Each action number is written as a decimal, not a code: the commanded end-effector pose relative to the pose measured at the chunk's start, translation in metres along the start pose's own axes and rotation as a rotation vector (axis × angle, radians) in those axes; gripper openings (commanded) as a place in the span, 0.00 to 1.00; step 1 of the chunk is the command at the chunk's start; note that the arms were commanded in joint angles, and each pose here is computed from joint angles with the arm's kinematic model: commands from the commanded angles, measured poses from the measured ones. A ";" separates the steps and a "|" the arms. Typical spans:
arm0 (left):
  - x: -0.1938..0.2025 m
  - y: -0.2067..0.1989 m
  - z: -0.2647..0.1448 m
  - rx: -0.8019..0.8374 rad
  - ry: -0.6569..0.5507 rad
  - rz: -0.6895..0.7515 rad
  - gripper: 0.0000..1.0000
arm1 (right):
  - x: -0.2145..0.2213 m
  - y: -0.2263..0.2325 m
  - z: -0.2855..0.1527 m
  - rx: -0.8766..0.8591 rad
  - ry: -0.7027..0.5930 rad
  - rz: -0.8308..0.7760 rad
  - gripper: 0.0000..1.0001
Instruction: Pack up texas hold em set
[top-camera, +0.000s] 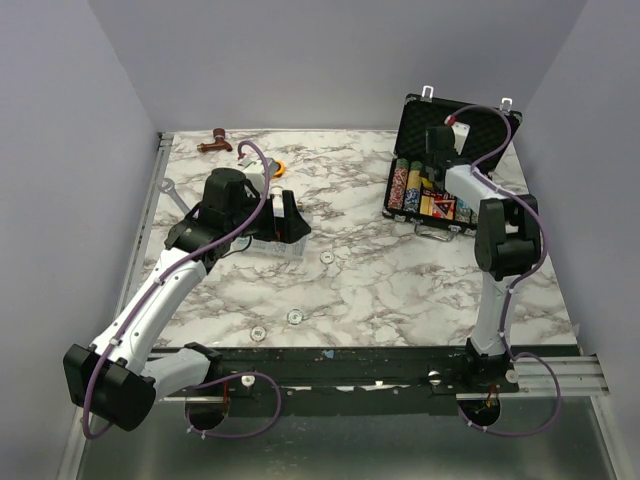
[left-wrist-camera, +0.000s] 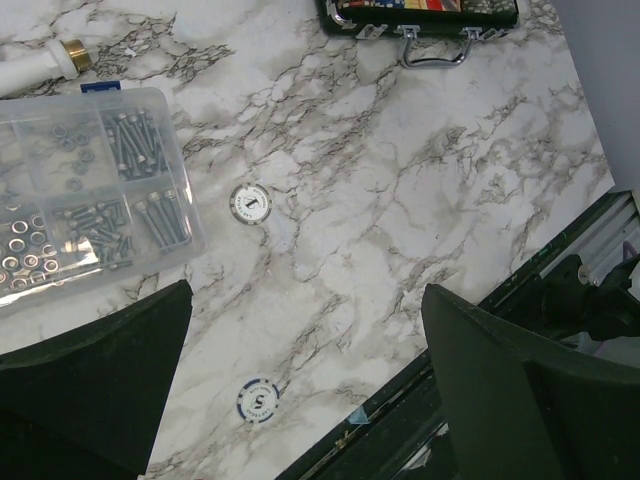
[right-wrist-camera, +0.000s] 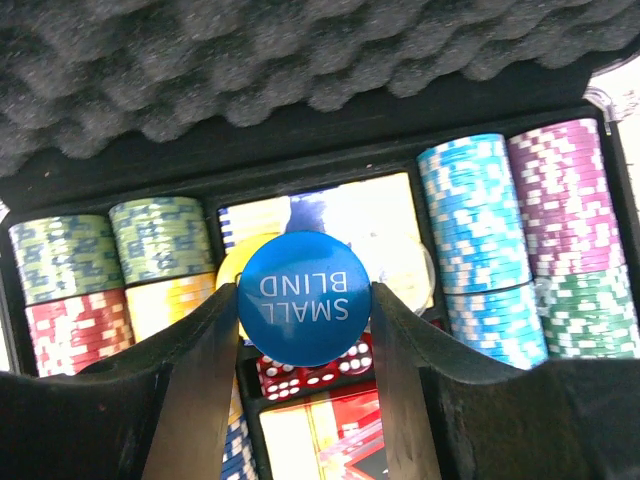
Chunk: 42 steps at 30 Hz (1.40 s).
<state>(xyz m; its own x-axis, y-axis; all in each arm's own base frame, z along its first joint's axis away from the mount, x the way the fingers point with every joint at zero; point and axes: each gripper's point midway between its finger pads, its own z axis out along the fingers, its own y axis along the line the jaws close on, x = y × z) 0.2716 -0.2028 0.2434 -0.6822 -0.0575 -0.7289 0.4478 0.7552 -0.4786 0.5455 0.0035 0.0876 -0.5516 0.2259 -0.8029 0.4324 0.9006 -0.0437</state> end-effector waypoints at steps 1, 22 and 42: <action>0.000 -0.004 0.000 0.028 -0.002 0.012 0.96 | 0.002 0.006 -0.001 -0.026 -0.009 0.023 0.44; 0.002 -0.006 0.002 0.042 0.004 0.008 0.97 | 0.002 0.027 -0.004 -0.141 0.009 0.032 0.71; 0.071 0.018 0.022 -0.155 0.152 -0.023 0.92 | 0.170 0.168 -0.246 -0.816 0.248 -0.227 0.71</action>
<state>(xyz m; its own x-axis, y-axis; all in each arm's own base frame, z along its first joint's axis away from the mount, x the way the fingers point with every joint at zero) 0.2594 -0.2240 0.1958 -0.7494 0.0550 -0.6598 0.4383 0.7881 -0.4322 0.4097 0.2502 0.1189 -0.6674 0.0993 -0.7381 -0.1809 0.9398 0.2900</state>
